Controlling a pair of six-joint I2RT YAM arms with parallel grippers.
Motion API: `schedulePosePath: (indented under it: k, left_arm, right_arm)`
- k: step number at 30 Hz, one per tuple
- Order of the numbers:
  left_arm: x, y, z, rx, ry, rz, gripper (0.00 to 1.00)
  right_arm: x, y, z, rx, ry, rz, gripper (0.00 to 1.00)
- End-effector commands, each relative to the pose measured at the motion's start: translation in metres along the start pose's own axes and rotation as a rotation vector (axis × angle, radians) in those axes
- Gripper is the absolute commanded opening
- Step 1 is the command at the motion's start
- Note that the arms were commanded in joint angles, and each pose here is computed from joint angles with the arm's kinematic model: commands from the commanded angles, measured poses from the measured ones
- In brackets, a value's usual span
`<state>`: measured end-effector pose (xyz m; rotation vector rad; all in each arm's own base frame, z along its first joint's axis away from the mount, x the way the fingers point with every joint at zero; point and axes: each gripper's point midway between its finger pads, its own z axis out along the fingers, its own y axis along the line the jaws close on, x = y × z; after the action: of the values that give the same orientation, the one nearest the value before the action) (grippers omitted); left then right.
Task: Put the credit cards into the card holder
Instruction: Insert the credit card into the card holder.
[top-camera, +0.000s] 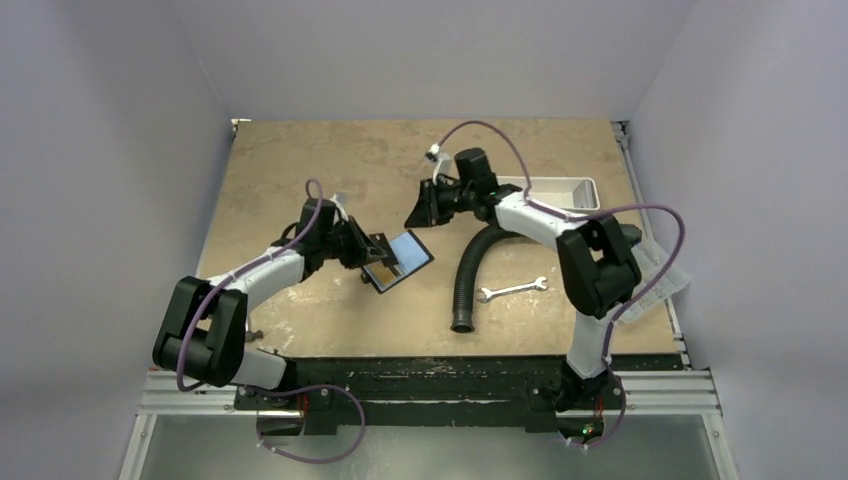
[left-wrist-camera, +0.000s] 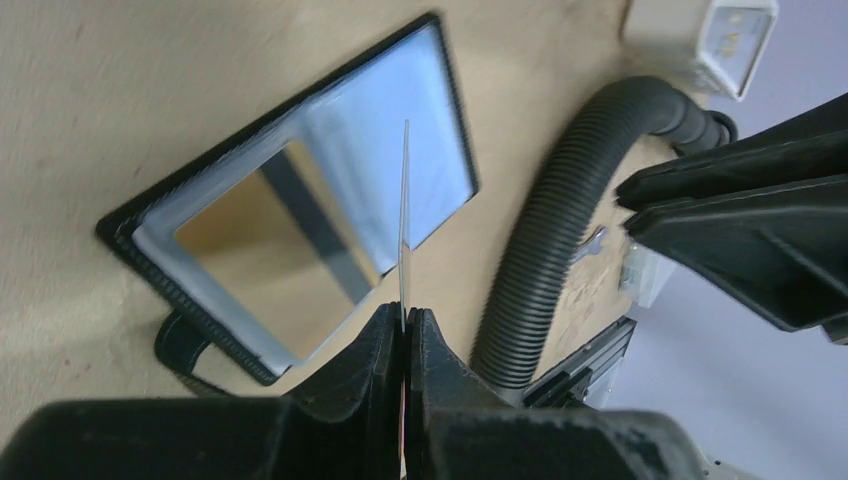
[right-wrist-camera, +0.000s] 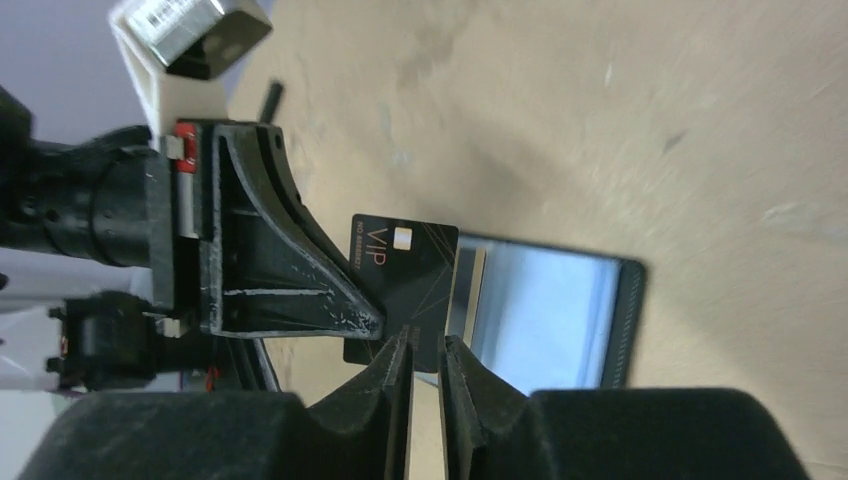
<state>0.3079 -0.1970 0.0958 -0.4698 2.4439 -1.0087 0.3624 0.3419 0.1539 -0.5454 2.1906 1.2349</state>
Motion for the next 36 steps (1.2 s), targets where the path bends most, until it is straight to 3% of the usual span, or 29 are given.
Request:
schedulePosePath:
  k: [1,7,20,29,36]
  left_arm:
    - [-0.003,-0.010,0.002,0.121,-0.070,-0.083,0.00]
    - [0.012,0.018,0.011,0.064,-0.053,-0.100,0.00]
    - [0.031,0.026,0.018,0.069,0.039,-0.112,0.00]
    - [0.045,0.029,0.022,0.064,0.150,-0.158,0.00]
    - [0.044,0.036,0.029,0.036,0.160,-0.176,0.00]
  right_arm:
    - [0.039,-0.005,0.021,-0.040,0.105,-0.022,0.18]
    - [0.056,-0.031,0.037,0.000,0.120,-0.004,0.09]
    - [0.076,-0.058,0.045,0.074,0.157,0.020,0.00]
    - [0.084,-0.064,0.048,0.084,0.181,0.031,0.00]
    - [0.084,-0.065,0.048,0.087,0.182,0.030,0.00]
